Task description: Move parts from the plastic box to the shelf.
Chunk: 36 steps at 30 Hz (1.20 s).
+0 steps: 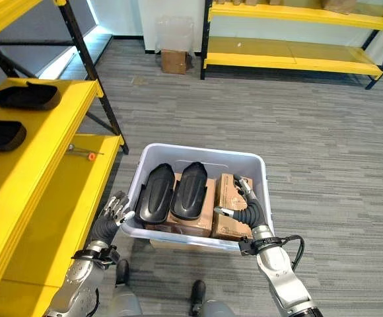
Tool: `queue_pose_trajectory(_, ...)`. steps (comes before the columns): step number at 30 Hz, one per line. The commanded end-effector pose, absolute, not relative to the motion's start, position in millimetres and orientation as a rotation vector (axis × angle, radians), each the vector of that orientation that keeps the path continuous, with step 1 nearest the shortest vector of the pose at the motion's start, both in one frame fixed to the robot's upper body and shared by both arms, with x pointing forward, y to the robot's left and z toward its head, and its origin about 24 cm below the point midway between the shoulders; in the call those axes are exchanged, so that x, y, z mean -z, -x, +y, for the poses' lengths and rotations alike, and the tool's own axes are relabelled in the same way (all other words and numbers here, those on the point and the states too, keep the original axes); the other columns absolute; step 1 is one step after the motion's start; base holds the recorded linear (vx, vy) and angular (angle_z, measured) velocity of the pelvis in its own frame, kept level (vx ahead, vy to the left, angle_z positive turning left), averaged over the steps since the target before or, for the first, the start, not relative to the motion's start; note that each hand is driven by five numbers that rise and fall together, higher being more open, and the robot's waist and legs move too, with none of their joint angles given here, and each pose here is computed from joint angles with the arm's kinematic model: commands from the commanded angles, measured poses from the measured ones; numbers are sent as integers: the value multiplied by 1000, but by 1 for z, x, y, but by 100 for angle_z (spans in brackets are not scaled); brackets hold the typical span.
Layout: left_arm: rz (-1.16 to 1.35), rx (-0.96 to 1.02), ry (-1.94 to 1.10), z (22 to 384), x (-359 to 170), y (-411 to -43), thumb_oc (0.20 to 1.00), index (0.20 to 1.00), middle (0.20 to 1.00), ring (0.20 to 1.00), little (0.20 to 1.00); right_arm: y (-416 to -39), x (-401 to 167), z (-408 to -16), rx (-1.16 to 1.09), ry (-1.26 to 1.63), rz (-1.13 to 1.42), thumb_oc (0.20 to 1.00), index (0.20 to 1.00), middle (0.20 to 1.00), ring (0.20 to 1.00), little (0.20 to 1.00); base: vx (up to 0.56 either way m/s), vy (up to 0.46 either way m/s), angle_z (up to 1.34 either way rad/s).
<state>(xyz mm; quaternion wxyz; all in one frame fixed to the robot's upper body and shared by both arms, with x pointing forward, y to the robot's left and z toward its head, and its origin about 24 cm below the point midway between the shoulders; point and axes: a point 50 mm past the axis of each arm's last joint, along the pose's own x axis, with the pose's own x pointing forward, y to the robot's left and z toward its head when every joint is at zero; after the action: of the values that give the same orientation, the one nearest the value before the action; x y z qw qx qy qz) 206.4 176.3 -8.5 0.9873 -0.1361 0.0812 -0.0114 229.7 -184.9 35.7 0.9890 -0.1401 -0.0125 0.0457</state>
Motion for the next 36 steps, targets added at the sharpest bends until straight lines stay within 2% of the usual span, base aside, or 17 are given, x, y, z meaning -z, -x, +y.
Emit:
queue_pose_trajectory(1, -21, 98, 213, 181, -29, -222, 1000, 1000, 1000, 1000, 1000, -232, -55, -175, -97, 188, -136, 1000, 1000, 1000, 1000, 1000, 134, 206, -5)
queue_pose_trajectory(12, -85, 122, 40, 174, -40, -234, 1000, 1000, 1000, 1000, 1000, -240, -54, -175, -31, 122, -132, 1000, 1000, 1000, 1000, 1000, 48, 69, -13)
queue_pose_trajectory(21, -227, 124, -15, 166, -69, -254, 1000, 1000, 1000, 1000, 1000, -273, -78, -161, -18, 135, -238, 1000, 1000, 1000, 1000, 1000, -121, 4, -10)
queue_pose_trajectory(36, -412, 56, 73, 155, -109, -275, 1000, 1000, 1000, 1000, 1000, -320, -100, -123, 27, 109, -283, 1000, 1000, 1000, 1000, 1000, -85, 22, -2)
